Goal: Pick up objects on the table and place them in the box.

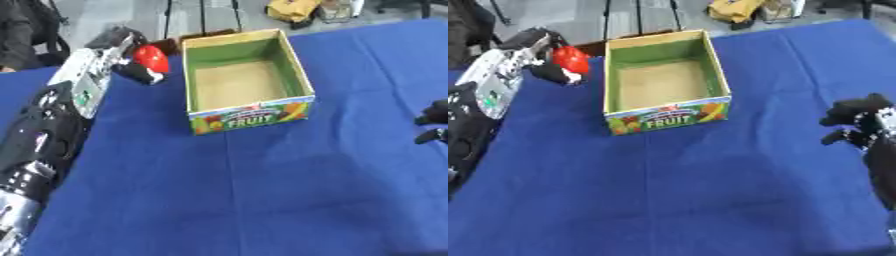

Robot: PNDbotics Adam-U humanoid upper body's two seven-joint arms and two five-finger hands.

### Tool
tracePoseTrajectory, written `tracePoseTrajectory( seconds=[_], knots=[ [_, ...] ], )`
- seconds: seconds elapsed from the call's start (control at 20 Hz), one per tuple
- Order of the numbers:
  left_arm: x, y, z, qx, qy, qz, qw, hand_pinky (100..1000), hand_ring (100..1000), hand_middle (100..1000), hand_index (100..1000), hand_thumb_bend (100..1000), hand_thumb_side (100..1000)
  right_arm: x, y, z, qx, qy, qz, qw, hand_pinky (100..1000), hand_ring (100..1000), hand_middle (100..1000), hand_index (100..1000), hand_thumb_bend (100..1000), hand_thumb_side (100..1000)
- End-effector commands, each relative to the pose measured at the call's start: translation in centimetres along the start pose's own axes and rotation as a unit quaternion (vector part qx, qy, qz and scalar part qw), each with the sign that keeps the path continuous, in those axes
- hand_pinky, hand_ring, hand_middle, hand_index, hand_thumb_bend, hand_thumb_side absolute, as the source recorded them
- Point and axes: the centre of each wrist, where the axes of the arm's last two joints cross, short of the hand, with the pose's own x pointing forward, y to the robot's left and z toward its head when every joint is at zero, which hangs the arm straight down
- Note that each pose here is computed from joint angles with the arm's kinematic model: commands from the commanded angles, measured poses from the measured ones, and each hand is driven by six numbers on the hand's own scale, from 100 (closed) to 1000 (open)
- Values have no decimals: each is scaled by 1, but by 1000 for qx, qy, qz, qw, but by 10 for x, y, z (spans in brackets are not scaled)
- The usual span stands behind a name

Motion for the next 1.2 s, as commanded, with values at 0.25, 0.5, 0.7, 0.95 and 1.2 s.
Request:
tracePoseTrajectory(
  seconds=[0.25, 0.5, 0.7, 0.95, 1.2],
  knots=[
    [53, 25, 2, 22, -91, -5, 996, 281, 259, 299, 510, 362, 350, 8, -2, -4, 7, -14, 7, 1000, 484, 637, 594, 677, 100, 839],
    [84, -1, -4, -2, -113, -15, 993, 286, 265, 306, 518, 364, 353, 9, 1, -7, 14, -18, 3, 1000, 483, 637, 593, 676, 100, 840],
    [96, -27, -8, -22, -115, -19, 993, 298, 278, 324, 535, 375, 354, 10, 2, -8, 17, -20, 1, 1000, 483, 637, 593, 676, 100, 842],
    [92, -59, -10, -63, -99, -25, 993, 348, 322, 372, 582, 424, 387, 11, 3, -9, 16, -21, 0, 1000, 483, 637, 593, 676, 100, 845],
    [86, -76, -10, -55, -93, -16, 994, 572, 479, 507, 717, 1000, 656, 10, 3, -9, 15, -20, 0, 1000, 483, 637, 593, 675, 100, 845]
  ],
)
